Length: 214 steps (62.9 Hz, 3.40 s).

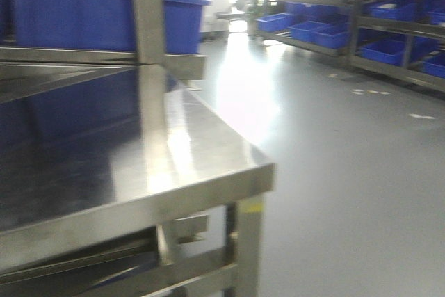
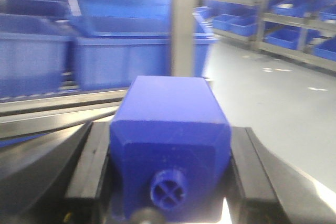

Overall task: Pick and sort blue part to right shelf
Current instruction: 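Drive the base away from the table holding both bottles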

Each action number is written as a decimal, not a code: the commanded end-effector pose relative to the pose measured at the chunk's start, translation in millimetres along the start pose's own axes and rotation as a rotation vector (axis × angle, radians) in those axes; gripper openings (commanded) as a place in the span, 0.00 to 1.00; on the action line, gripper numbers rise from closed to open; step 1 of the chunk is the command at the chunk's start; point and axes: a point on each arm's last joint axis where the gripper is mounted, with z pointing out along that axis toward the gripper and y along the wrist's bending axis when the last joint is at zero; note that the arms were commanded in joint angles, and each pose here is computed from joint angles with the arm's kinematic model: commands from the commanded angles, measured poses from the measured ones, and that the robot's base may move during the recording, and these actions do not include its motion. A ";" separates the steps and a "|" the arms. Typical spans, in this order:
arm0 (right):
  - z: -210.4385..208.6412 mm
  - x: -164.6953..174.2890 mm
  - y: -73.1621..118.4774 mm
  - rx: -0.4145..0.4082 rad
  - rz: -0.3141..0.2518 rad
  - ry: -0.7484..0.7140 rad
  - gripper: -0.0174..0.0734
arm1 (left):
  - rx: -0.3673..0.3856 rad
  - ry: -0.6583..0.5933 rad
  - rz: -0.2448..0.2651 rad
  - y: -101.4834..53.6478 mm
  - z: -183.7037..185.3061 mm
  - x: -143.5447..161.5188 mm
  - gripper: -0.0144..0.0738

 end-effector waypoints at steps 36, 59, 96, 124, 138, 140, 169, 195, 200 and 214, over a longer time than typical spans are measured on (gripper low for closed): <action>-1.3 -17.0 1.1 -0.006 -0.003 -0.111 0.66 | -0.007 -0.116 -0.010 0.8 -2.3 -17.4 0.57; -1.3 -17.0 1.1 -0.006 -0.003 -0.111 0.66 | -0.007 -0.116 -0.010 0.8 -2.3 -17.4 0.57; -1.3 -17.0 1.1 -0.006 -0.003 -0.111 0.66 | -0.007 -0.116 -0.010 0.8 -2.3 -17.4 0.57; -1.3 -17.0 1.1 -0.006 -0.003 -0.111 0.66 | -0.007 -0.116 -0.010 0.8 -2.3 -17.4 0.57; -1.3 -17.0 1.1 -0.006 -0.003 -0.111 0.66 | -0.007 -0.116 -0.010 0.8 -2.3 -17.4 0.57; -1.3 -17.0 1.1 -0.006 -0.003 -0.111 0.66 | -0.007 -0.116 -0.010 0.8 -2.3 -17.4 0.57; -1.3 -17.0 1.1 -0.006 -0.003 -0.111 0.66 | -0.007 -0.116 -0.010 0.8 -2.3 -17.4 0.57; -1.3 -17.0 1.1 -0.006 -0.003 -0.111 0.66 | -0.006 -0.116 -0.011 0.8 -2.3 -17.5 0.57; -1.3 -17.0 1.1 -0.006 -0.003 -0.111 0.66 | -0.006 -0.116 -0.013 0.7 -2.3 -17.5 0.57; -1.3 -17.0 1.1 -0.006 -0.003 -0.111 0.66 | -0.006 -0.116 -0.013 0.7 -2.3 -17.5 0.57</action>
